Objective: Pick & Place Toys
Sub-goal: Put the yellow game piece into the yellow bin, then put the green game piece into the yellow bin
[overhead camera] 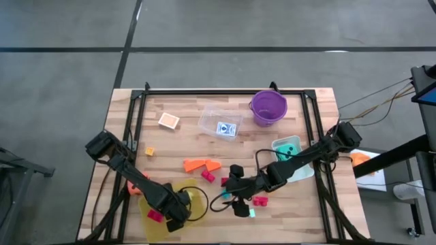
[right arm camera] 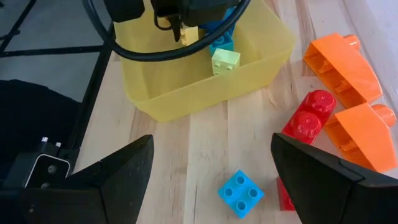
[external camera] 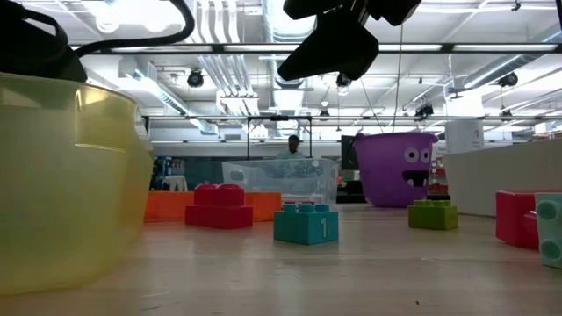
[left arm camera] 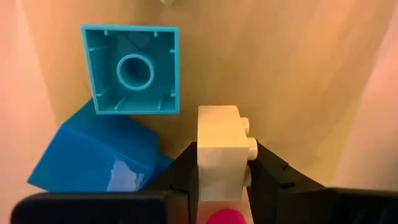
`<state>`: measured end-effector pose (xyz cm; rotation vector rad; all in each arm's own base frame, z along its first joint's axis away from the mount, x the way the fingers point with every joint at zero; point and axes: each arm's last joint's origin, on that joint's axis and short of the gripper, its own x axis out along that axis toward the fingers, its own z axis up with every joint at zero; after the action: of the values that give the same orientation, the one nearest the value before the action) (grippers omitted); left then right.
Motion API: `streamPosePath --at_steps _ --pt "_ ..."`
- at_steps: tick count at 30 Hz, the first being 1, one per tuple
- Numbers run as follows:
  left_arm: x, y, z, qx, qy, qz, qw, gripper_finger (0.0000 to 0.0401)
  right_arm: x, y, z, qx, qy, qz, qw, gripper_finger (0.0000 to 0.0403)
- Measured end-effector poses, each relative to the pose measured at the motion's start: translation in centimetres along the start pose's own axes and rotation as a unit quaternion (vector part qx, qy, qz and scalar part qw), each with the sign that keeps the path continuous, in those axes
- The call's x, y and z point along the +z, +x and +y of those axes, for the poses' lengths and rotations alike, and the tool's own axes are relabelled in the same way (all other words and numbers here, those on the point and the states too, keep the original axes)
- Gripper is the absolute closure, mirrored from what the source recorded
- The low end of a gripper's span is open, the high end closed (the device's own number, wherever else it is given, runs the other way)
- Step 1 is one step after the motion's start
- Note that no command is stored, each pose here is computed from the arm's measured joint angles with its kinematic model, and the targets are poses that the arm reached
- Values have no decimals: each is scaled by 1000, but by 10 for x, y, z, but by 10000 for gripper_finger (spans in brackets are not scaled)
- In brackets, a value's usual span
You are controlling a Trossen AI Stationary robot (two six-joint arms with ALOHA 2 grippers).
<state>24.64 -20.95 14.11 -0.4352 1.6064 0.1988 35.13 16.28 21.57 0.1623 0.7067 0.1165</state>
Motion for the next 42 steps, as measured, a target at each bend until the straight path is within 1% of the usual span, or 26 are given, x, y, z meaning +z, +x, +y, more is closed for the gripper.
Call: streamPosePath --at_steps 9,11,16,19,22,29,35,42 --pt "-1 1 2 1 -2 2 1000 314 0 0 0 0 1 0 1000 83" --pt "-1 1 2 2 -2 2 1000 288 0 0 0 0 2 0 1000 83" --pt "-1 2 3 7 -2 0 1000 204 0 0 0 0 2 0 1000 83" --pt "-1 2 3 7 -3 0 1000 172 0 0 0 0 2 0 1000 83" --pt "0 2 3 6 -3 0 1000 153 0 0 0 0 2 0 1000 83" --pt "1 0 3 6 -5 2 1000 146 0 0 0 0 2 -1 1000 83" --pt "0 -8 3 29 -9 13 999 145 0 0 0 0 2 -1 1000 83" --pt "0 -11 3 29 -7 9 1000 145 0 0 0 0 2 -1 1000 83"
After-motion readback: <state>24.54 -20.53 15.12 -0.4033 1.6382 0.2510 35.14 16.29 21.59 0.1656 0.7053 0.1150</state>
